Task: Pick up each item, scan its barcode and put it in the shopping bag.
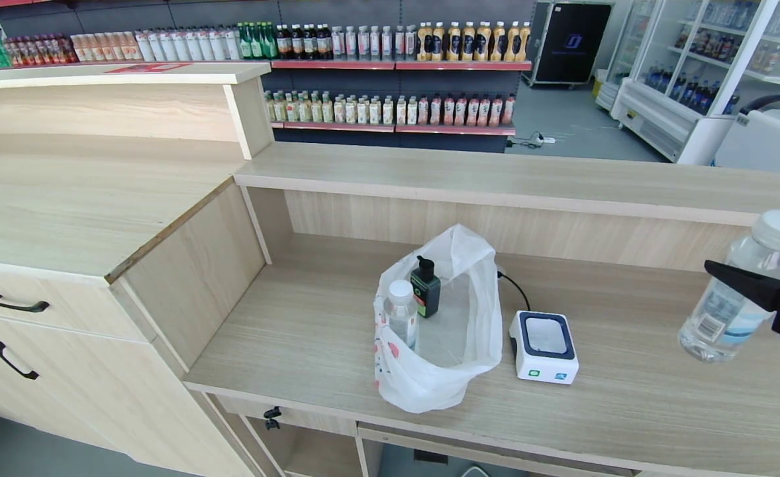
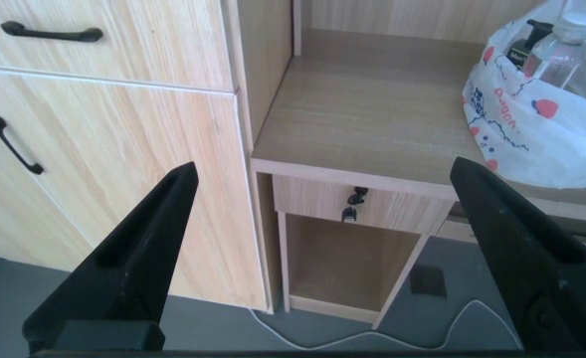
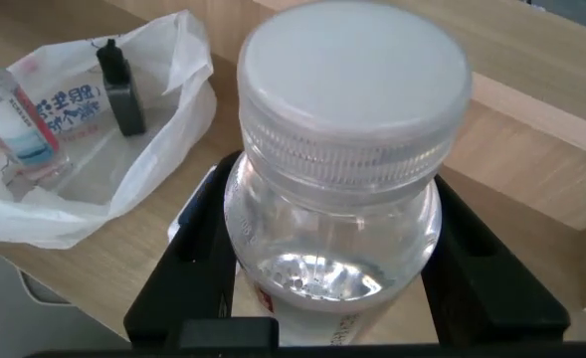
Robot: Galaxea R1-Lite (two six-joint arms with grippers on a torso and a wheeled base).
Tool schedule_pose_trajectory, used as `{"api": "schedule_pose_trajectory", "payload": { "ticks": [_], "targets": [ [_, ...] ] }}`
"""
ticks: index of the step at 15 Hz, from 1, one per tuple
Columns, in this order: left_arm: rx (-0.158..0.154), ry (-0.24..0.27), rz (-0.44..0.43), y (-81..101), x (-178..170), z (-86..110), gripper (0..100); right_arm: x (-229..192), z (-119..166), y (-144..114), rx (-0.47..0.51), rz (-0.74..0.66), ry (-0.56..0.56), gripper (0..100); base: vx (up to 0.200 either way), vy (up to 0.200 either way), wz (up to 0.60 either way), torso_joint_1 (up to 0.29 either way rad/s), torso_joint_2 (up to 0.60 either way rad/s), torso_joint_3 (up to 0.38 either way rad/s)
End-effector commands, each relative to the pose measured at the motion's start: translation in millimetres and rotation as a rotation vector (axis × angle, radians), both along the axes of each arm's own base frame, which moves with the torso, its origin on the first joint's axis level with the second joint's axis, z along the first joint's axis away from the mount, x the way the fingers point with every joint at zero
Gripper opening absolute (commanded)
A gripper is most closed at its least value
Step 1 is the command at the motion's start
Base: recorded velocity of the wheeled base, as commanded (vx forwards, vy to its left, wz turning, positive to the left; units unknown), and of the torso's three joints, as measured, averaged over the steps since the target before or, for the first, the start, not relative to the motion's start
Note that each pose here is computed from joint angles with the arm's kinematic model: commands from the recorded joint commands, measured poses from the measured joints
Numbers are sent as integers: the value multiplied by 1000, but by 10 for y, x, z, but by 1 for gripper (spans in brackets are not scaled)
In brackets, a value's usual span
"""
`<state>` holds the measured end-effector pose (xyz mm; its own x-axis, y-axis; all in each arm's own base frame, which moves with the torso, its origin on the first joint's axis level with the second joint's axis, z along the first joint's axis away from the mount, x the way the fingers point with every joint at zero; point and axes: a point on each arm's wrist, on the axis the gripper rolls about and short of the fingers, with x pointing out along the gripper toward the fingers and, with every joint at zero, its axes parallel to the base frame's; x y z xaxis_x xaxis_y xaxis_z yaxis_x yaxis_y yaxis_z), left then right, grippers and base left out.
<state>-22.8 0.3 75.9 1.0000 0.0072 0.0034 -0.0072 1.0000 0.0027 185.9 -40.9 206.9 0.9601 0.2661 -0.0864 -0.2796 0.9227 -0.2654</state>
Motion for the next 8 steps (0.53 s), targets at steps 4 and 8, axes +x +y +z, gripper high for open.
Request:
{"api": "schedule_pose_trajectory", "payload": {
  "ticks": [4, 8],
  "targets": [
    [0, -1, 0, 0, 0, 1, 100, 43, 21, 147, 47, 76, -7, 0, 0, 0, 600, 4, 1, 5],
    [0, -1, 0, 0, 0, 1, 100, 75, 7, 168, 49, 90, 1, 0, 0, 0, 600, 1, 1, 5]
  ]
}}
